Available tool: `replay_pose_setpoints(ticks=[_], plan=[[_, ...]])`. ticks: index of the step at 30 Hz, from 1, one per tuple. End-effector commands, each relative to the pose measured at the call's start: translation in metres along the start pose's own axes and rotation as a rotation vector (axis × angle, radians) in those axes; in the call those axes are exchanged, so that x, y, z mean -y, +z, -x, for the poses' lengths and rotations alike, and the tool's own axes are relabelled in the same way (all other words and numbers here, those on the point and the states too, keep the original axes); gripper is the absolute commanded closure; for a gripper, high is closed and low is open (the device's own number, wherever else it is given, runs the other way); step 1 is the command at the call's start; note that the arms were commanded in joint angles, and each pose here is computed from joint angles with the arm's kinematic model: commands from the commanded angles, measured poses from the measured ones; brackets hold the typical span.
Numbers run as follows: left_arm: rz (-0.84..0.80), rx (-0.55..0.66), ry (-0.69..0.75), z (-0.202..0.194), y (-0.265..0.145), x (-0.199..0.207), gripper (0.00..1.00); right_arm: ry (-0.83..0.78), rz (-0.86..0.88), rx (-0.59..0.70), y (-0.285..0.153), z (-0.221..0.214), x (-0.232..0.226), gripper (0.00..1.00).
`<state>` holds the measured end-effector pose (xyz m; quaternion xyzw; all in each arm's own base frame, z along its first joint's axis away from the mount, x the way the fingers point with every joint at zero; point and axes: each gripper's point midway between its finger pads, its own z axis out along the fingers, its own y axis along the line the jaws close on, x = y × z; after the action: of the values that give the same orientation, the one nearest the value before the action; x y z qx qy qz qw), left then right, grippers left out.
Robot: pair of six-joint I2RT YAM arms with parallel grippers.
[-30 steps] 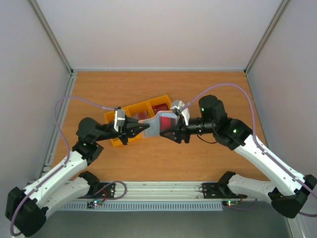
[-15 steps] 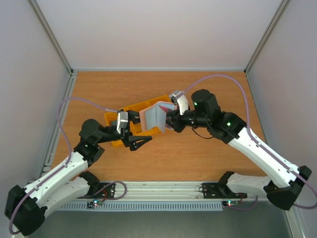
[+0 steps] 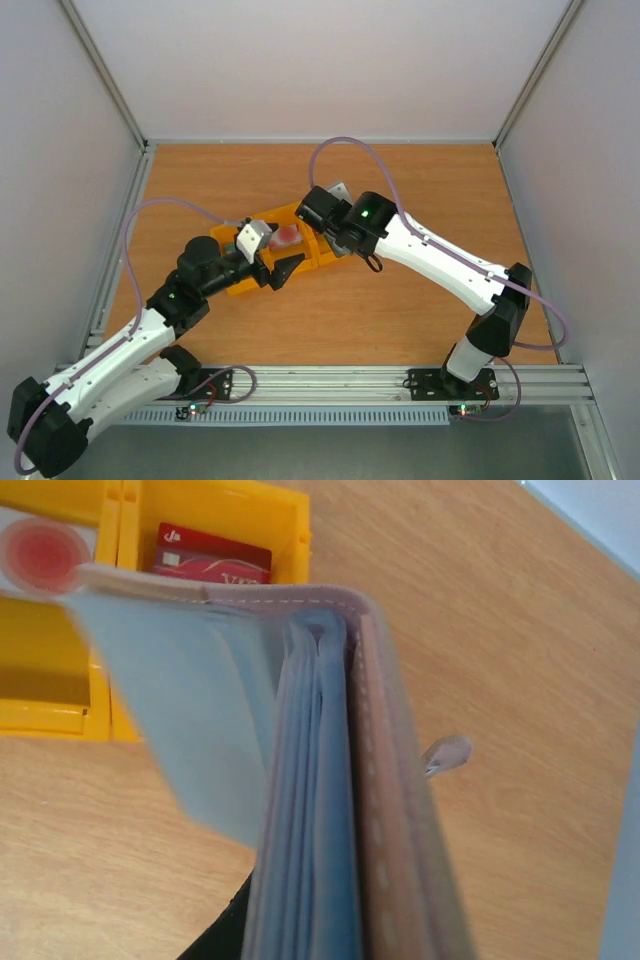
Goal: Take the credit cards out of the card holder
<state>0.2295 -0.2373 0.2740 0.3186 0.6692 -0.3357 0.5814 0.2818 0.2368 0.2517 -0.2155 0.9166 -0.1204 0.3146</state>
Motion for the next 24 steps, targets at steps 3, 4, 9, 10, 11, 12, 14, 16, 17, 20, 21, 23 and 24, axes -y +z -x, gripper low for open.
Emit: replay_pose_setpoints(ticks=[3, 4, 9, 10, 11, 12, 14, 16, 17, 20, 21, 23, 24], plan=[[0.007, -0.061, -0.245, -0.015, 0.0, -0.004, 0.01, 0.017, 0.139, 0.043, -0.022, 0.015, -0.015, 0.99], [-0.014, -0.04, -0.284, -0.012, 0.0, -0.001, 0.01, 0.001, 0.193, 0.046, -0.025, 0.016, -0.024, 0.99], [-0.014, 0.007, -0.425, -0.008, 0.002, -0.01, 0.01, -0.031, 0.528, 0.163, -0.063, 0.018, -0.06, 0.99], [-0.017, 0.004, -0.434, -0.01, 0.001, -0.011, 0.01, -0.043, 0.61, 0.192, -0.075, 0.016, -0.067, 0.99], [-0.027, 0.002, -0.436, -0.011, 0.001, -0.011, 0.01, -0.06, 0.703, 0.232, -0.089, 0.014, -0.073, 0.99], [-0.044, 0.001, -0.434, -0.012, 0.0, -0.008, 0.01, -0.081, 0.791, 0.255, -0.1, 0.009, -0.082, 0.99], [-0.149, 0.023, -0.391, -0.005, -0.004, 0.009, 0.0, -0.124, 0.948, 0.317, -0.127, 0.003, -0.091, 0.99], [-0.283, 0.059, -0.321, 0.008, -0.01, 0.031, 0.01, -0.174, 1.052, 0.347, -0.145, -0.006, -0.097, 0.99], [-0.338, 0.074, -0.302, 0.015, -0.014, 0.04, 0.02, -0.199, 1.087, 0.361, -0.152, -0.01, -0.098, 0.99], [-0.509, 0.133, -0.205, 0.035, -0.03, 0.068, 0.1, -0.233, 1.144, 0.396, -0.162, -0.015, -0.098, 0.99], [-0.533, 0.152, -0.179, 0.04, -0.033, 0.073, 0.15, -0.234, 1.161, 0.4, -0.164, -0.015, -0.098, 0.99], [-0.556, 0.18, -0.132, 0.047, -0.037, 0.077, 0.3, -0.243, 1.195, 0.406, -0.169, -0.017, -0.098, 0.99], [-0.573, 0.193, -0.094, 0.049, -0.04, 0.08, 0.4, -0.247, 1.205, 0.414, -0.17, -0.017, -0.097, 0.99]])
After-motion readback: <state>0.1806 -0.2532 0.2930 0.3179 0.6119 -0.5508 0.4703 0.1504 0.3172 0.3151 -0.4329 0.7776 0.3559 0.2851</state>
